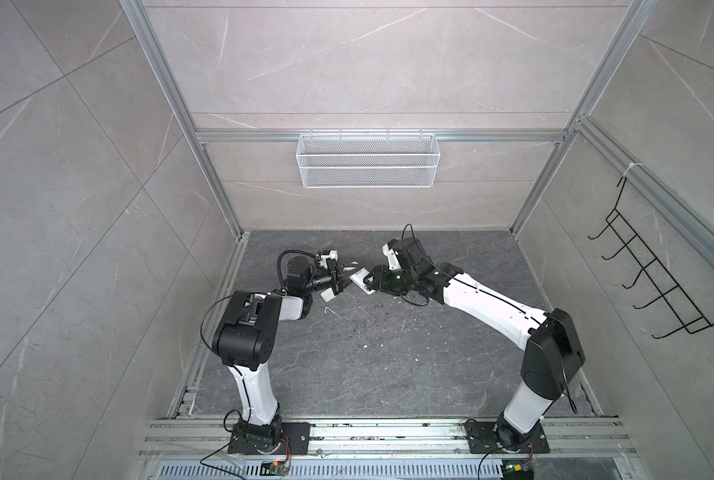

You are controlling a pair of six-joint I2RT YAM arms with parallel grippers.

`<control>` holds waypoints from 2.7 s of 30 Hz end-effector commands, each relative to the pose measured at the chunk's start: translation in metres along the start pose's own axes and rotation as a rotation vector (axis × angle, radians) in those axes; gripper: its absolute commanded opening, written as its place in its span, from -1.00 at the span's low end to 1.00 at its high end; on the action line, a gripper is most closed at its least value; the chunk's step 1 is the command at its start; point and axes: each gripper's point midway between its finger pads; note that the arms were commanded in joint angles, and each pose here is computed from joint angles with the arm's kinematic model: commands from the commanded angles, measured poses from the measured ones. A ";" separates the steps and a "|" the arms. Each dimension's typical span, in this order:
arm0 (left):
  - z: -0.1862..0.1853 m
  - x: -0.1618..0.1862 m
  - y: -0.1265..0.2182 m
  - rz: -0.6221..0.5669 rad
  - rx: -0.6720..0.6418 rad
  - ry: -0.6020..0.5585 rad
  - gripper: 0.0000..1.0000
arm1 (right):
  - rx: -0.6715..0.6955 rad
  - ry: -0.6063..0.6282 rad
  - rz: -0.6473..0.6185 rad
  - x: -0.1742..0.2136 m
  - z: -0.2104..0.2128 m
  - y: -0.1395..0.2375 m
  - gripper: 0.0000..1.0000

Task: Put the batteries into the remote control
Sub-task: 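Raise the right gripper away while the left gripper tilts the remote down, then move the right gripper to the white cover while the left gripper lowers the remote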

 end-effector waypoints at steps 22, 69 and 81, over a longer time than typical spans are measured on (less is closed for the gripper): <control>-0.045 -0.024 0.019 -0.276 0.221 -0.060 -1.00 | -0.303 -0.423 -0.171 -0.031 0.018 0.029 0.61; -0.045 -0.023 0.017 -0.267 0.254 0.021 -1.00 | -0.315 -0.492 -0.134 -0.029 0.015 -0.004 -0.53; -0.068 -0.020 0.016 -0.247 0.294 0.016 -1.00 | -0.313 -0.497 -0.128 -0.027 0.013 -0.005 -0.77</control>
Point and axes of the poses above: each gripper's point midway between its finger pads, its own y axis back along the fingers, its own z axis along the line the jaws close on, x = y × z, and after that the axes turned 3 degrees about y, right-handed
